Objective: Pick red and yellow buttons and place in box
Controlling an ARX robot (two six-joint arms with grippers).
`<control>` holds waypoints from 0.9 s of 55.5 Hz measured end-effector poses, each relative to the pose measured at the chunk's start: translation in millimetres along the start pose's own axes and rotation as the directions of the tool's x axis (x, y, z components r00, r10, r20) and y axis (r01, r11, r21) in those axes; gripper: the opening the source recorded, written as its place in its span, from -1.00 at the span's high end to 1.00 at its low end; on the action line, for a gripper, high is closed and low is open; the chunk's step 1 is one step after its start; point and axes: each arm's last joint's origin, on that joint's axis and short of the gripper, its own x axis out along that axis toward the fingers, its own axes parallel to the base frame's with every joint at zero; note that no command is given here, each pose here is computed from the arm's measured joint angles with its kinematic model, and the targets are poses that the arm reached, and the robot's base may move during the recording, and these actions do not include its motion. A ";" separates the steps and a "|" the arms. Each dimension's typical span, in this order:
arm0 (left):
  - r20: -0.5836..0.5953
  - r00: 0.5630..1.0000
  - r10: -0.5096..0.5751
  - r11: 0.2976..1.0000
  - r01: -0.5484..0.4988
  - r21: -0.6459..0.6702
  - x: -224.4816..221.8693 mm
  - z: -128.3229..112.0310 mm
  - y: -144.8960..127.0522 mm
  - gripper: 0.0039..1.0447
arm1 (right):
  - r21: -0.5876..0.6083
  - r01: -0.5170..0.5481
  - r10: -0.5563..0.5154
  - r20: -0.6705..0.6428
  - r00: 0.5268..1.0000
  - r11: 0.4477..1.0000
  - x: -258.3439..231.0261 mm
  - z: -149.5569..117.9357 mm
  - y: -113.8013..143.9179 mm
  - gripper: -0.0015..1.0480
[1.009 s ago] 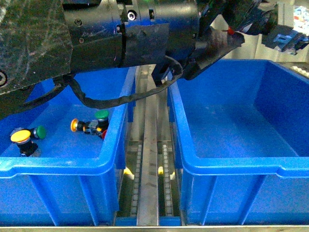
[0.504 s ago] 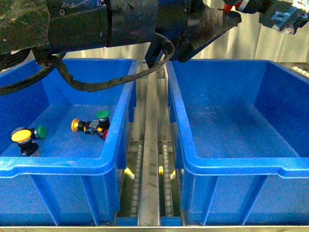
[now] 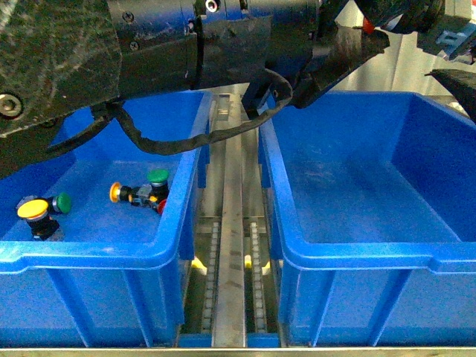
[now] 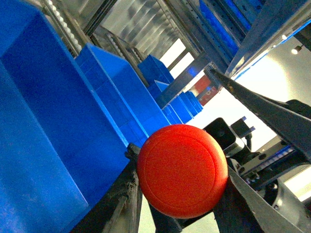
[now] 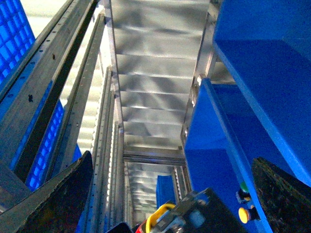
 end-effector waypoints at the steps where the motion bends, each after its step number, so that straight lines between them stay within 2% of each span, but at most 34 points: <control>1: 0.000 1.000 0.001 1.000 -0.001 0.000 0.2 0.0 0.4 0.38 | 0.001 0.000 0.000 -0.001 1.000 1.000 0.1 -0.2 0.3 -0.87; 28: -0.006 1.000 0.000 0.999 -0.001 -0.032 19.6 -7.7 10.8 0.39 | 0.022 0.001 -0.001 0.024 1.000 1.000 -5.4 3.2 8.6 -0.85; 36: -0.005 1.000 -0.007 0.999 0.007 -0.045 26.9 -9.3 10.9 0.39 | 0.019 0.012 -0.012 0.039 0.999 1.000 -6.1 6.9 7.8 -0.46; 39: -0.005 1.000 -0.012 0.999 0.011 -0.052 31.9 -10.9 10.9 0.39 | 0.017 0.022 -0.023 0.050 0.998 1.000 -6.4 10.7 6.5 -0.21; 45: -0.003 1.000 -0.015 0.998 0.014 -0.058 38.6 -13.6 10.7 0.39 | 0.012 0.038 -0.039 0.067 0.997 0.999 -7.4 16.7 3.2 0.12; 50: -0.011 1.000 -0.013 0.998 0.012 -0.065 42.6 -16.7 11.9 0.39 | 0.010 0.046 -0.047 0.076 0.996 0.999 -8.0 20.5 1.6 0.19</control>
